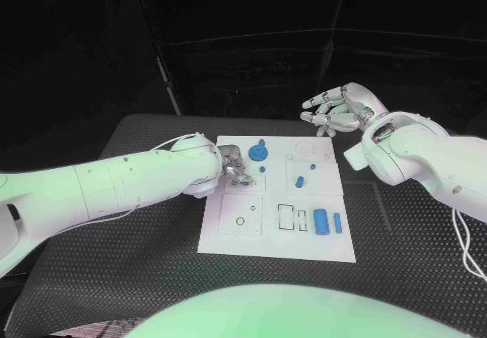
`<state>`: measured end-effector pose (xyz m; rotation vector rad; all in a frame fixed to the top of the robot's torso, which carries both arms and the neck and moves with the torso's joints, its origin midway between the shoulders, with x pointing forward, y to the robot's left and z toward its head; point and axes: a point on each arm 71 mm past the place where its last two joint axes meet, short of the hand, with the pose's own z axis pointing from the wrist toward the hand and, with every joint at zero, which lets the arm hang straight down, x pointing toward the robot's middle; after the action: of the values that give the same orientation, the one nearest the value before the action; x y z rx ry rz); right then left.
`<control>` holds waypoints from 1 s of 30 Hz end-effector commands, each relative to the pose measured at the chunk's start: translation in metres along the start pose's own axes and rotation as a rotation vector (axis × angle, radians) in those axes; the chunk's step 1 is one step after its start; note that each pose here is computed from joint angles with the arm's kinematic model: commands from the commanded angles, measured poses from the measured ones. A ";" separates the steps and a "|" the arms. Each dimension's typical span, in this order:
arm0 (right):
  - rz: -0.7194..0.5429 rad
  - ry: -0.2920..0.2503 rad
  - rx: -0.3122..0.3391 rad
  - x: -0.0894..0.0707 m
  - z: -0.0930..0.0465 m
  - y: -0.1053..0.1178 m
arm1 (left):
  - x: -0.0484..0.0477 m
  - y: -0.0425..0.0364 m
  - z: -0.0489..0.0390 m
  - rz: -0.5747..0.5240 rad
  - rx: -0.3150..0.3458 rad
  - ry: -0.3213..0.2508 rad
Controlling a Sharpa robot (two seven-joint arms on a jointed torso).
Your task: Assemble the parts on the task board
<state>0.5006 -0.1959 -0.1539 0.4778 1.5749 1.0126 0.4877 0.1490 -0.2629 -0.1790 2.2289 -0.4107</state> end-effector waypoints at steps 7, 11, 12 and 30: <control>-0.001 0.006 -0.015 0.001 0.000 0.003 | 0.0036 0.0003 0.0035 0.027 -0.015 0.040; -0.001 0.007 -0.015 0.001 0.000 0.003 | 0.0037 -0.0004 0.0051 0.031 -0.017 0.047; -0.001 0.007 -0.015 0.001 0.000 0.003 | 0.0038 -0.0006 0.0054 0.032 -0.017 0.048; -0.001 0.012 -0.015 0.002 0.001 0.003 | 0.0026 0.0014 0.0098 0.041 -0.032 0.060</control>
<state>0.5003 -0.1943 -0.1539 0.4746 1.5787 1.0170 0.4959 0.1449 -0.2653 -0.1580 2.2585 -0.3893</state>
